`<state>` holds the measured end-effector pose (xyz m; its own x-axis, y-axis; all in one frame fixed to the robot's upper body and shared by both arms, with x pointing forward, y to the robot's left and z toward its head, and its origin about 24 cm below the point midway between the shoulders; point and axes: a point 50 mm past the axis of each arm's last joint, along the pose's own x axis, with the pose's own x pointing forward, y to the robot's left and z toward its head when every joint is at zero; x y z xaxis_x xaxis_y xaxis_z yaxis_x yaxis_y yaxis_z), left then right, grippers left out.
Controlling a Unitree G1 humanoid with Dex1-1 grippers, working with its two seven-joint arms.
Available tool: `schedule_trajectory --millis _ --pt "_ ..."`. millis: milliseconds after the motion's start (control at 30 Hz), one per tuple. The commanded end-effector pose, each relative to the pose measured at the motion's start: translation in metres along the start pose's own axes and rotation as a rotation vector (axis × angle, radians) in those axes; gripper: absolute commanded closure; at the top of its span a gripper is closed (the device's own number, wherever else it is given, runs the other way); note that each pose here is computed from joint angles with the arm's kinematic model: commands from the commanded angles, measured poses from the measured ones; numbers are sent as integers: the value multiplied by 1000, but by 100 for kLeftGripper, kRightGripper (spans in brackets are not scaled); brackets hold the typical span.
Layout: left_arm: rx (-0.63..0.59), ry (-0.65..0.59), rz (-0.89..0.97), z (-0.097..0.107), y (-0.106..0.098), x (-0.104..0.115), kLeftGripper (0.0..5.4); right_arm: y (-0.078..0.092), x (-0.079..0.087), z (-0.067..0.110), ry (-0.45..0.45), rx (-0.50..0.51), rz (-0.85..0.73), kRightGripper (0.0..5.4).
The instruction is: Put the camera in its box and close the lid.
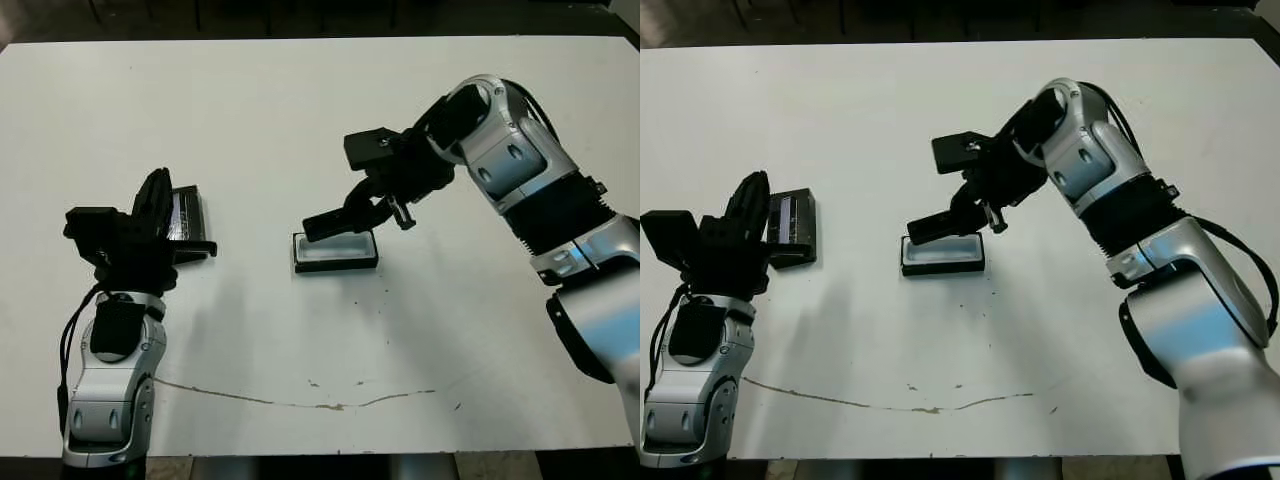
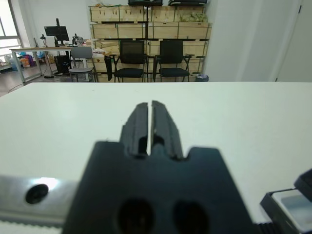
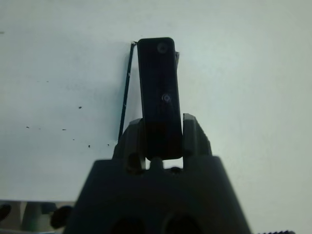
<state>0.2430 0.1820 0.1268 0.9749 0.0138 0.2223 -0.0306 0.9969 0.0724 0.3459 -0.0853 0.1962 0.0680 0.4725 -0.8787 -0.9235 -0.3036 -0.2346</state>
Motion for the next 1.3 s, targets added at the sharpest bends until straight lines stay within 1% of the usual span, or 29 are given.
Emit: schedule_trajectory --millis 33,433,667,800,933,1033,1300 --pt "11 37 9 -5 -1 -3 540 7 6 -5 35 29 28 483" --pt "6 46 10 -5 -3 -5 540 17 11 -12 104 52 -37 483" --pt "5 46 8 -6 -3 -6 540 16 11 -12 147 52 -71 483" --pt "7 46 6 -7 -3 -5 540 16 11 -12 151 35 -74 483" --pt "8 45 6 -7 -3 -5 540 16 13 -13 162 49 -76 483" --pt "7 48 9 -7 -3 -5 540 17 14 -13 163 41 -72 483" --pt "6 44 3 -7 -4 -6 540 20 19 -9 181 -22 -30 483"
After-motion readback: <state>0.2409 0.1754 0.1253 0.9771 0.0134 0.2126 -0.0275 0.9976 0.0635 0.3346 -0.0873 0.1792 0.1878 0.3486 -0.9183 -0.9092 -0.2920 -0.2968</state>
